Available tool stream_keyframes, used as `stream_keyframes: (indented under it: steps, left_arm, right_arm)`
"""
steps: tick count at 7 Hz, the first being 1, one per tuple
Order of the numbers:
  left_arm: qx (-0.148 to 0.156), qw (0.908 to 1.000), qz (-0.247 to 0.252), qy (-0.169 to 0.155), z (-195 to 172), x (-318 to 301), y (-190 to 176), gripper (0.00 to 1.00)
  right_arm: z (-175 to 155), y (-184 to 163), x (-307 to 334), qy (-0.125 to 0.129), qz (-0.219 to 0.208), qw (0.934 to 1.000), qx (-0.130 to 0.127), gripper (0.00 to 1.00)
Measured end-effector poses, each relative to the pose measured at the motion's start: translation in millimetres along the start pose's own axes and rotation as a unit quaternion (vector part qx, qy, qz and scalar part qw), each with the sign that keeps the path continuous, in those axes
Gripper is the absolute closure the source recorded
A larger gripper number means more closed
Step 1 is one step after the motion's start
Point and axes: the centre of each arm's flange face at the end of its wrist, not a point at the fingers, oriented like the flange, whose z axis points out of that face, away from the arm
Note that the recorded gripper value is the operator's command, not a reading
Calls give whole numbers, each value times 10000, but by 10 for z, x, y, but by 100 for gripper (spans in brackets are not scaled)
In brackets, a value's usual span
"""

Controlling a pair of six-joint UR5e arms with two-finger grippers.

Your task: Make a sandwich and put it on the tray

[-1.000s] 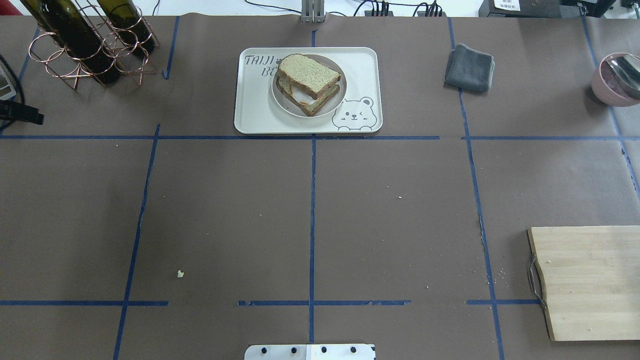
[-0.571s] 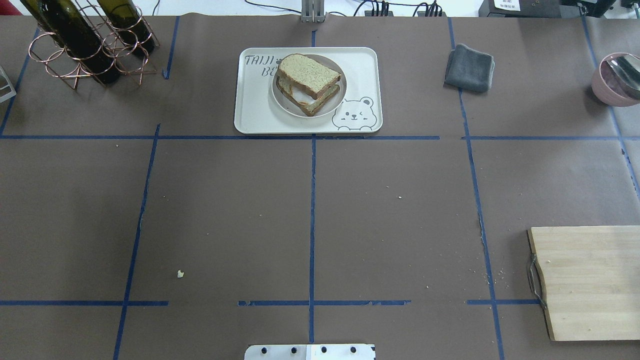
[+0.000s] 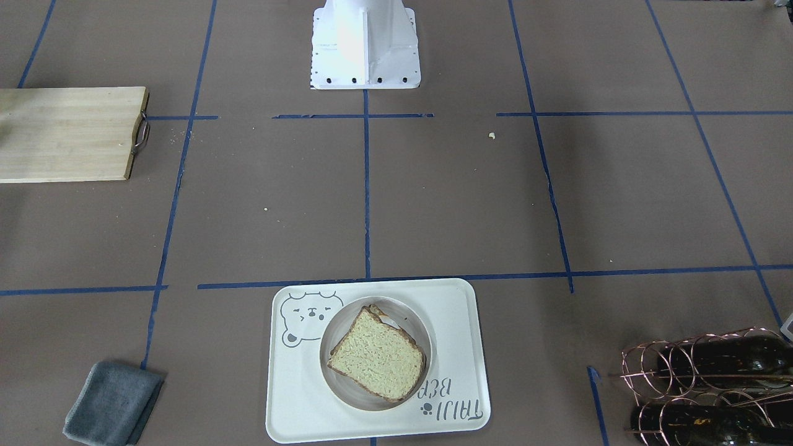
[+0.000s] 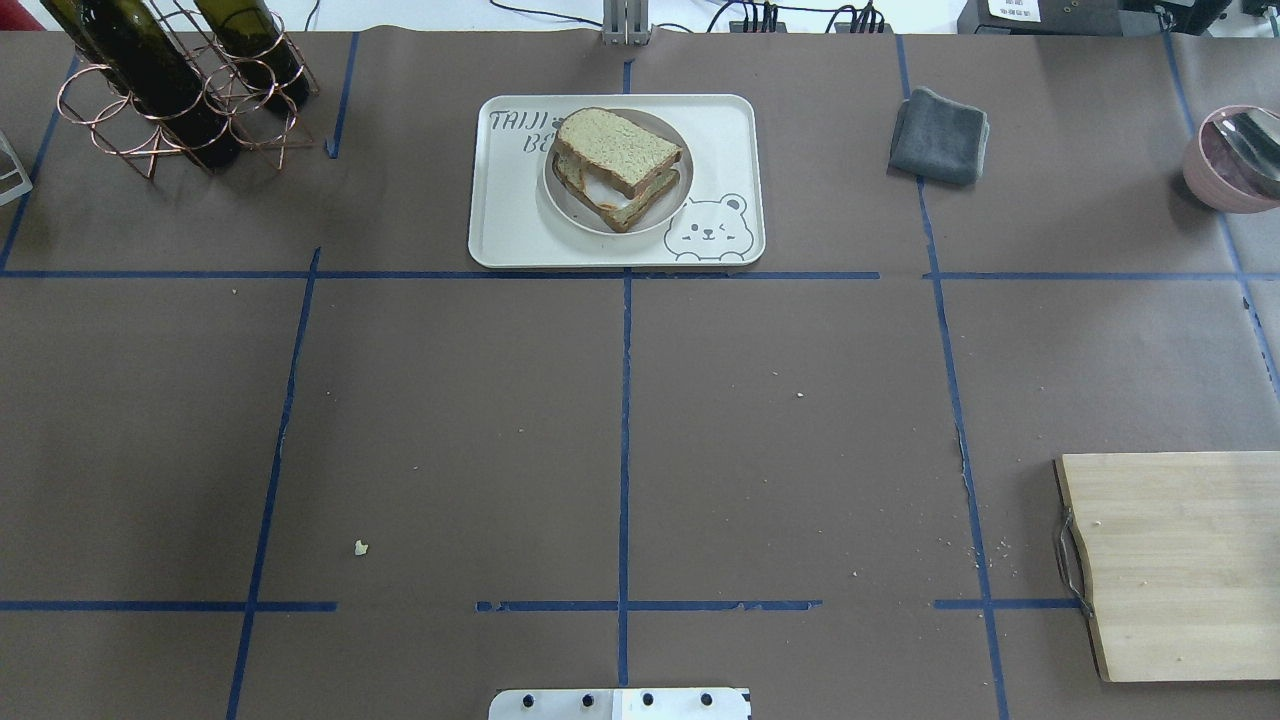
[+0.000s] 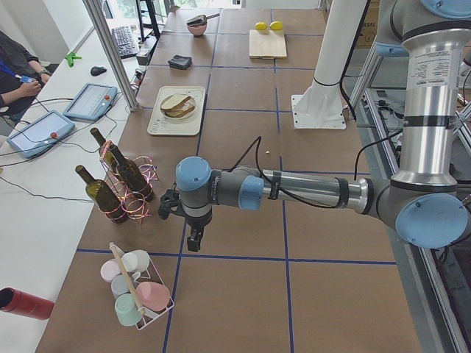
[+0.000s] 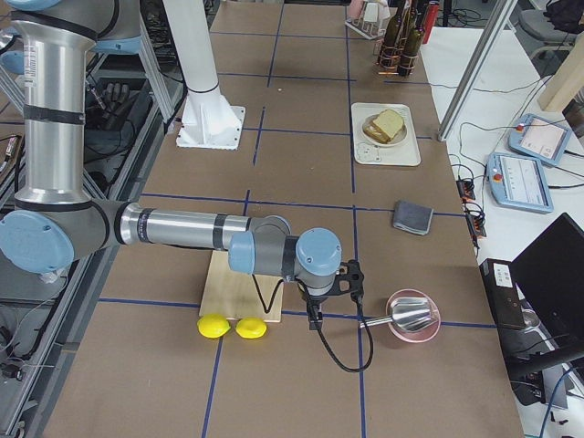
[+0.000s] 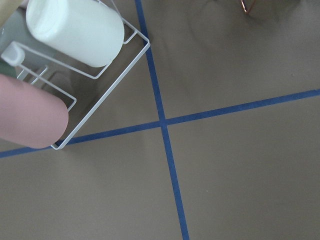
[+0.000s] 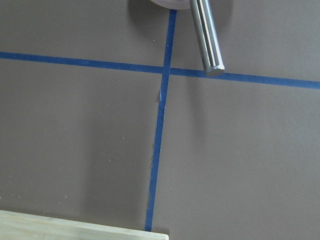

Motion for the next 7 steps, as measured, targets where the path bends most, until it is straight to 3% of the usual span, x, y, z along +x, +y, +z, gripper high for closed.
stream_keyframes:
  steps: [4,7]
  left_arm:
    - [-29,9996,-231,129,-35,-150,133,0]
    - [-31,9996,-266,135,-36,-152,137,0]
  right_arm:
    - [-24,14,30,-8,159,9999,28,0]
    - [-211,12,15,23,394,9990,220,0]
